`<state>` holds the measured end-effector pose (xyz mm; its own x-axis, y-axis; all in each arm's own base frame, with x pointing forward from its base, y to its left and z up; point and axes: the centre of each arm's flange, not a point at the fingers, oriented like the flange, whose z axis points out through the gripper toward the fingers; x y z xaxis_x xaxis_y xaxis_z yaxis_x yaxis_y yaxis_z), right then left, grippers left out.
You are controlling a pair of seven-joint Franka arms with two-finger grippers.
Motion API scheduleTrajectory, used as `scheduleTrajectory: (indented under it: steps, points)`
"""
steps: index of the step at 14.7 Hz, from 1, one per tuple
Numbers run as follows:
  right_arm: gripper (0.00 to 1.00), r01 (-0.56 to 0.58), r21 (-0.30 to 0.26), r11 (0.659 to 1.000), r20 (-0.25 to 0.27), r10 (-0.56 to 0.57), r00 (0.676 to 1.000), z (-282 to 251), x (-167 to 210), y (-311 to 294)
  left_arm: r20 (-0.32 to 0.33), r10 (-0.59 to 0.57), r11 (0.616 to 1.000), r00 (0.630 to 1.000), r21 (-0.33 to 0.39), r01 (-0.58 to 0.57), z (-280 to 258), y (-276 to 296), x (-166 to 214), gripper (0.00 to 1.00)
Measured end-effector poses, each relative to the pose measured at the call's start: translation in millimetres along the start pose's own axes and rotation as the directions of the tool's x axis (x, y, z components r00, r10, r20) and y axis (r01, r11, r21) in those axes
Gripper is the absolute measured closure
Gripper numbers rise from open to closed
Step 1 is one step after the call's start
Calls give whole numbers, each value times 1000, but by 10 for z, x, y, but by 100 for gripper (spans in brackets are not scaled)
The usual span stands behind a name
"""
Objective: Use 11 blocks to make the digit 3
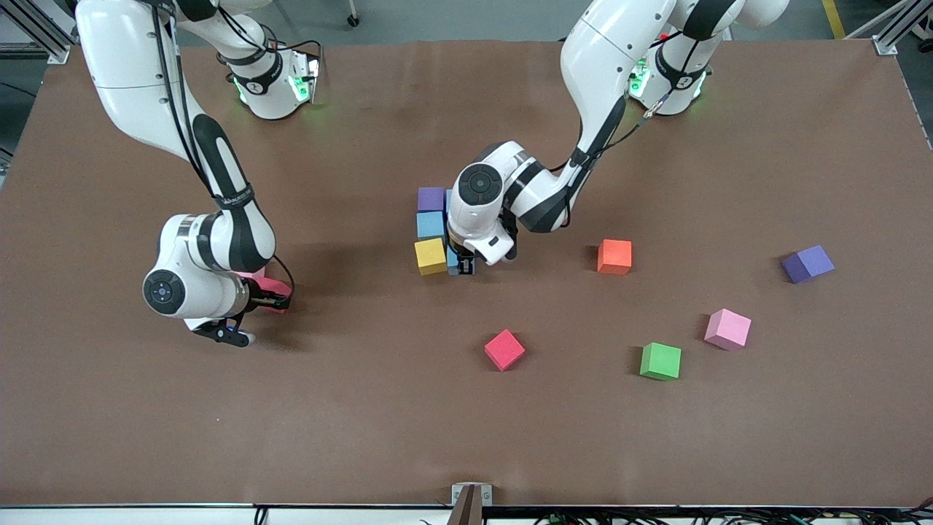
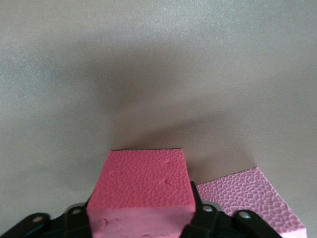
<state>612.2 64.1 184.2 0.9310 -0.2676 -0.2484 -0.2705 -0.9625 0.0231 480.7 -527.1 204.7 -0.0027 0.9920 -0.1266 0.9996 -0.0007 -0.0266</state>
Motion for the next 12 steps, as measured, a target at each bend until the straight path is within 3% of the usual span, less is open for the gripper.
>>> scheduleTrajectory:
  steps: [5,12]
  points:
    - [41,15,4,1000,-20,-15,1000,-75,3,-98,2,1,1000,1000,-1,-1,3,5,-12,45]
    - [41,157,22,987,-137,-152,979,-627,-147,-999,17,0,1000,1000,-14,0,4,44,-56,45]
